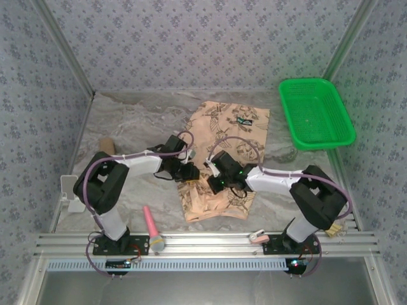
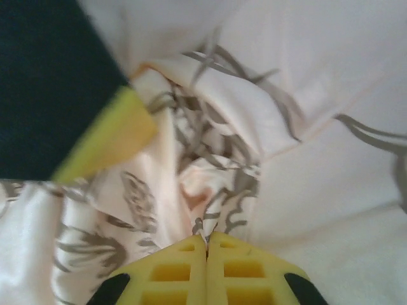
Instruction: Fold the inside-out t-shirt
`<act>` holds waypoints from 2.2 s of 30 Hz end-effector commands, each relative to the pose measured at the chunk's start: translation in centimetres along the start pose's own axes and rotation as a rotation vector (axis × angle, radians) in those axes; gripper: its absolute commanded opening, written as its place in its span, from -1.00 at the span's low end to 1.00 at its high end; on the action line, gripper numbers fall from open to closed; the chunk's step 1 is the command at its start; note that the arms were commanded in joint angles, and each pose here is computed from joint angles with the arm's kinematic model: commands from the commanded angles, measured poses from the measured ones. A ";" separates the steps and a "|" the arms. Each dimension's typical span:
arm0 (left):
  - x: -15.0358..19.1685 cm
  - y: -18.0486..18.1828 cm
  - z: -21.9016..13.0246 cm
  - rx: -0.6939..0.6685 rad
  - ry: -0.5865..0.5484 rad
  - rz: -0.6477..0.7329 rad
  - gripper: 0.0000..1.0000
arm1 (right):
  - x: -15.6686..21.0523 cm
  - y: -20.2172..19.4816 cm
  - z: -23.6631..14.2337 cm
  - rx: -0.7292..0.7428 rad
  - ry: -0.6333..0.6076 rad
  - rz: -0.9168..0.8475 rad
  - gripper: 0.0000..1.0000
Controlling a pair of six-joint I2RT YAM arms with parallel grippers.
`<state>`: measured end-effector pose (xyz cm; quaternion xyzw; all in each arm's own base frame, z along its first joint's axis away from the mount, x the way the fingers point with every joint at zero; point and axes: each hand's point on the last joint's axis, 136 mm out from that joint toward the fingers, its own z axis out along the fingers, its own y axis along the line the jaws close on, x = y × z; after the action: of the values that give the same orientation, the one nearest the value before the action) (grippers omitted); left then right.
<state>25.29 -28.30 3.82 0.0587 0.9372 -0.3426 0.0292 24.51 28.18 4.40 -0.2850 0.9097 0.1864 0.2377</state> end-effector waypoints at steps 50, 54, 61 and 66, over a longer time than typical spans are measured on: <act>-1.7 -7.2 -4.7 0.086 -0.314 0.520 -0.05 | -9.3 1.9 -10.3 -0.488 -0.109 0.514 -0.31; -2.4 -6.9 -3.4 0.076 -0.311 0.515 -0.09 | -7.2 -0.1 -8.0 -0.399 -0.031 0.614 -0.24; 0.3 -5.9 -1.2 0.131 -0.216 0.476 -0.16 | -2.7 -2.1 -7.2 -0.225 0.019 0.604 -0.26; 1.6 -6.1 -1.1 0.161 -0.181 0.502 -0.05 | -0.7 -1.2 -7.3 -0.189 0.040 0.475 -0.19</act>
<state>23.41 -31.15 6.88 0.2377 0.8772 -0.3753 0.1822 24.29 24.84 11.12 -0.0572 0.9272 0.3461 0.1314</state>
